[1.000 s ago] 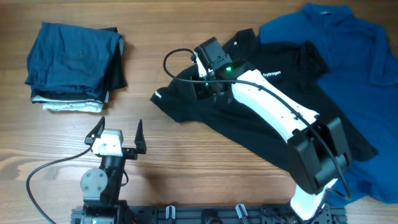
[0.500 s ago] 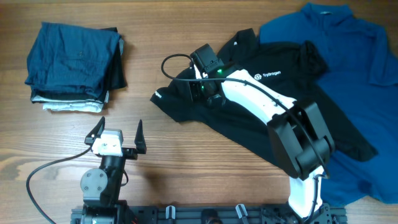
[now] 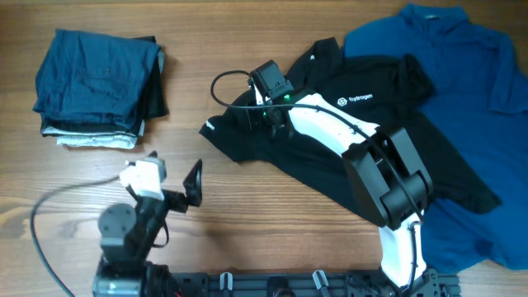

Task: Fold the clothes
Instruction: 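Reach left gripper to the black polo's left edge and grasp it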

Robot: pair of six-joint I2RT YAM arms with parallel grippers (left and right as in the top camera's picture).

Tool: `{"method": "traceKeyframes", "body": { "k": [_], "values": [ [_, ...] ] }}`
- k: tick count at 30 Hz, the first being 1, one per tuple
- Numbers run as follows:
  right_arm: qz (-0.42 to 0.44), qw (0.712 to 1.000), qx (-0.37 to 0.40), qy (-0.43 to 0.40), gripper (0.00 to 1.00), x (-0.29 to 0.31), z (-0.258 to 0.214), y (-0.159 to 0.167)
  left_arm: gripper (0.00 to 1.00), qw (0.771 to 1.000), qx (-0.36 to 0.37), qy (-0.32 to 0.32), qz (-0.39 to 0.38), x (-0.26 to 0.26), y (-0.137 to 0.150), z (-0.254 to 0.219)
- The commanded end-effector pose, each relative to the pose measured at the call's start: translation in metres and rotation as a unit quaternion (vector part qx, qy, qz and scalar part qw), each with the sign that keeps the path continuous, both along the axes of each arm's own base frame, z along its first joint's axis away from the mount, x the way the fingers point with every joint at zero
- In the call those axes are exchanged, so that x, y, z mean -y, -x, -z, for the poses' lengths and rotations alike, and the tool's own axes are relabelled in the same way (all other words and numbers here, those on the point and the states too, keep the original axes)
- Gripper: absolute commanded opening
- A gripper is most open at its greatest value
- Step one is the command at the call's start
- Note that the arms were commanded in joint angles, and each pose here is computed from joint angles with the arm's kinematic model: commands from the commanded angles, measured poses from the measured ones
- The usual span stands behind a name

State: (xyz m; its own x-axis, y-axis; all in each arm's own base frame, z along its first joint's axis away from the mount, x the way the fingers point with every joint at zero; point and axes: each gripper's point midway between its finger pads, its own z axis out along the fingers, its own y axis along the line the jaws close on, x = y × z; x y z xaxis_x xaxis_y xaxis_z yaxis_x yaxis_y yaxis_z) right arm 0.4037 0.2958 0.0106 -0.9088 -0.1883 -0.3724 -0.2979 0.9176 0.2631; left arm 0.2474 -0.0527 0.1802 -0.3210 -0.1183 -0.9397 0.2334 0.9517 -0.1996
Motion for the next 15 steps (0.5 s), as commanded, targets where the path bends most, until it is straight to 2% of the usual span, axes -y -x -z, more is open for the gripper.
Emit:
{"method": "traceKeyframes", "body": {
  "k": [1,4,7,11,15],
  "values": [
    [0.013,1.0,0.001,0.016,0.08,0.012,0.013,-0.006,1.0,0.998,-0.067,0.011,0.007,0.005,-0.023,-0.029],
    [0.027,0.999,-0.018,0.007,0.09,0.02,0.023,-0.01,1.0,0.983,-0.184,0.007,0.005,0.006,-0.049,-0.02],
    [0.001,0.999,-0.038,-0.036,0.07,0.017,0.023,-0.009,1.0,0.966,-0.258,0.007,0.009,0.009,-0.072,0.0],
    [-0.017,0.994,-0.037,-0.104,0.08,0.013,-0.013,-0.015,1.0,0.962,-0.262,0.038,0.06,0.028,-0.086,0.004],
    [-0.031,0.99,-0.028,-0.134,0.12,0.005,-0.032,-0.015,1.0,0.963,-0.258,0.041,0.069,0.031,-0.087,0.003]
  ]
}}
